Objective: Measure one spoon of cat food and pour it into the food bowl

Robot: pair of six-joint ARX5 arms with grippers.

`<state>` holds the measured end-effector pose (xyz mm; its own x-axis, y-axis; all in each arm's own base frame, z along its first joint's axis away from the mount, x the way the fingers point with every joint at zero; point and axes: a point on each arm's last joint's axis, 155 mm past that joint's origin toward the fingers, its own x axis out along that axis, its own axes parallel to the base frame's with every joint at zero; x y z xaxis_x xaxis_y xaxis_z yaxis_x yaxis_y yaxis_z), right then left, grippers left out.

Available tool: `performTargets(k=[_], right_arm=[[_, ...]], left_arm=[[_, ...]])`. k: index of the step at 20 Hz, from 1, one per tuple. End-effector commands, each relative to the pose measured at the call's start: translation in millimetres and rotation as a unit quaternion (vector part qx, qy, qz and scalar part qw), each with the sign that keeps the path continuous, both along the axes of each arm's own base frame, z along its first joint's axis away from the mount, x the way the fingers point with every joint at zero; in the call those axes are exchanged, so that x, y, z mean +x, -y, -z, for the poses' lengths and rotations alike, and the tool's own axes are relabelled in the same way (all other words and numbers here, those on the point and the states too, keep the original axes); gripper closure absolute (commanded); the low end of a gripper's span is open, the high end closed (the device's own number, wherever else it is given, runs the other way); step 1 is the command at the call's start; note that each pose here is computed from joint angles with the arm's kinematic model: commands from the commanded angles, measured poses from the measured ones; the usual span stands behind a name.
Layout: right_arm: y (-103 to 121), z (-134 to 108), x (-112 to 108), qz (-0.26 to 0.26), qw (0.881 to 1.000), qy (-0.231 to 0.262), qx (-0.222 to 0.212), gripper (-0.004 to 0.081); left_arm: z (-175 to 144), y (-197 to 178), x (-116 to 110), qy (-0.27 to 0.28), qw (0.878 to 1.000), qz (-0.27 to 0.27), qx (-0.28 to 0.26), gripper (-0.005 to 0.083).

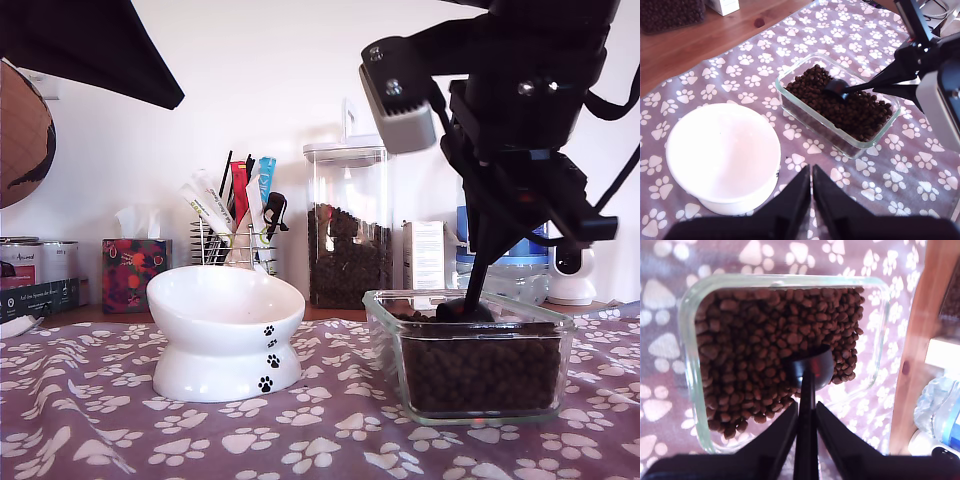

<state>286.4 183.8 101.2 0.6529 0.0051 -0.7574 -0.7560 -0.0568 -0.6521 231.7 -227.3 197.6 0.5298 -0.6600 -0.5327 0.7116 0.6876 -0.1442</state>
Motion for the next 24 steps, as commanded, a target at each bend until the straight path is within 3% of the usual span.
performTargets(k=[1,5,11,19,24], right_arm=[[-4.5,3.3,-0.6,0.016,1.000,-0.010,0.017,0.0783],[-4.8,7.6,-6.1,0.063,0.996,-0.028,0.060,0.0783],[-7.6,11.1,-9.8,0.137,0.981,-0.046,0.131,0.0783],[-5.9,14.1,-9.5,0.234,0.947,-0.064,0.211,0.0783],[-7.4,15.0,-10.1,0.287,0.920,-0.072,0.257,0.0783]], left_arm=[[7.6,-0.9,-3.0,-0.008,1.000,0.001,0.004,0.0793],[11.3,-2.6,-4.8,-0.015,1.000,0.001,0.009,0.0793],[13.1,-3.4,-5.8,-0.019,1.000,0.000,0.011,0.0793],[17.2,-5.2,-8.1,-0.028,0.999,0.000,0.017,0.0793],[17.3,-5.4,-8.0,-0.027,0.999,-0.001,0.018,0.0793]])
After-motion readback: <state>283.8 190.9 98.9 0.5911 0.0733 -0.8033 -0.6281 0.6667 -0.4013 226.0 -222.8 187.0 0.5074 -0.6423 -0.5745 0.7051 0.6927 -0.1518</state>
